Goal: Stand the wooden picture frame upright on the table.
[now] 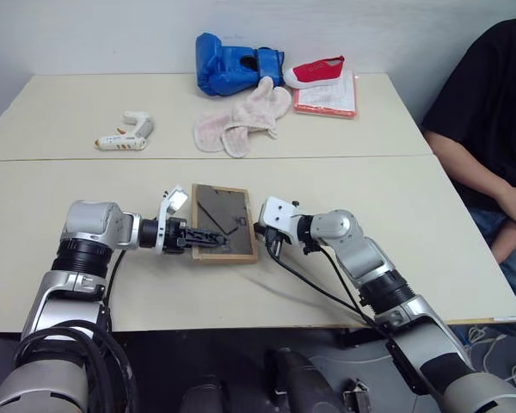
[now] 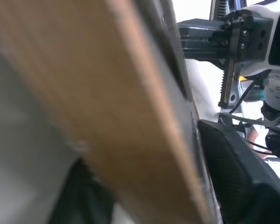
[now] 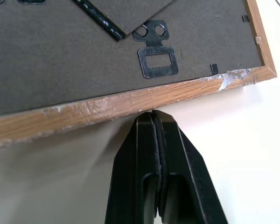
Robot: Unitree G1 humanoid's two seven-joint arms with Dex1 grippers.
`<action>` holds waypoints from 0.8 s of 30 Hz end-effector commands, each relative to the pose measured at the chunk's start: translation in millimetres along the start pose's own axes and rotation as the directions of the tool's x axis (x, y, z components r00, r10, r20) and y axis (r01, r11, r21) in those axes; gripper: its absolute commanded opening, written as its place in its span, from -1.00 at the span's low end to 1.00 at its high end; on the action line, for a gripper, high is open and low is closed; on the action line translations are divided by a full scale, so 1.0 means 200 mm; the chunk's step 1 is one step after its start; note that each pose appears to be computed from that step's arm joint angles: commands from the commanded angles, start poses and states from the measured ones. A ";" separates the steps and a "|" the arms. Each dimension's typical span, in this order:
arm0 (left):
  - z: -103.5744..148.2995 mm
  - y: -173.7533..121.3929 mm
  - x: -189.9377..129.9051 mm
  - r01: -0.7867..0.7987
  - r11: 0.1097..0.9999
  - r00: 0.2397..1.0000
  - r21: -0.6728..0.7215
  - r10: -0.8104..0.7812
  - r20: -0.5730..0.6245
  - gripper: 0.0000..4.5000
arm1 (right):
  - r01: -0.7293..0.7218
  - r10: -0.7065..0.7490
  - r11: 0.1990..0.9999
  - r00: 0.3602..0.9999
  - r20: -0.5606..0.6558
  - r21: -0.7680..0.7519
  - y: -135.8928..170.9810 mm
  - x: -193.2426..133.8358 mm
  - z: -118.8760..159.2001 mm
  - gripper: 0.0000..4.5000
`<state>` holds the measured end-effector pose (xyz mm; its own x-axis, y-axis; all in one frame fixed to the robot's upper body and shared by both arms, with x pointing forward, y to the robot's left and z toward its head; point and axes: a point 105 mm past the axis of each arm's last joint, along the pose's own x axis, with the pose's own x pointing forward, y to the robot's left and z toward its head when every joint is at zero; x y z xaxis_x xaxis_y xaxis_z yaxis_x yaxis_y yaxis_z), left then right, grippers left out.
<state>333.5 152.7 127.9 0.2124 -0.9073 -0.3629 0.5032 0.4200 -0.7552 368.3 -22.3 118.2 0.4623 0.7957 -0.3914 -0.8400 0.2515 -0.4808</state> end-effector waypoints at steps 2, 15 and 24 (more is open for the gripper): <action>0.04 -0.07 -0.05 0.050 0.997 0.998 0.056 -0.052 0.038 -0.44 | 0.033 -0.032 0.999 0.998 0.052 -0.028 -0.05 -0.02 0.08 -1.00; 0.08 -0.31 -0.06 0.080 0.949 0.990 0.305 -0.110 0.084 -0.45 | -0.090 -0.018 0.935 0.953 0.301 0.343 -0.20 -0.52 0.43 -0.02; 0.08 -0.39 -0.03 0.082 0.925 0.987 0.371 -0.127 0.097 -0.45 | -0.207 0.050 0.894 0.927 0.372 0.397 -0.15 -0.41 0.58 1.00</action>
<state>311.6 128.6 179.1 0.2399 -0.9317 -0.2727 0.7443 0.3568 -0.5646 325.4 -38.5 241.0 0.2981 0.9458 -0.1292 -0.9538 0.3004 -0.0017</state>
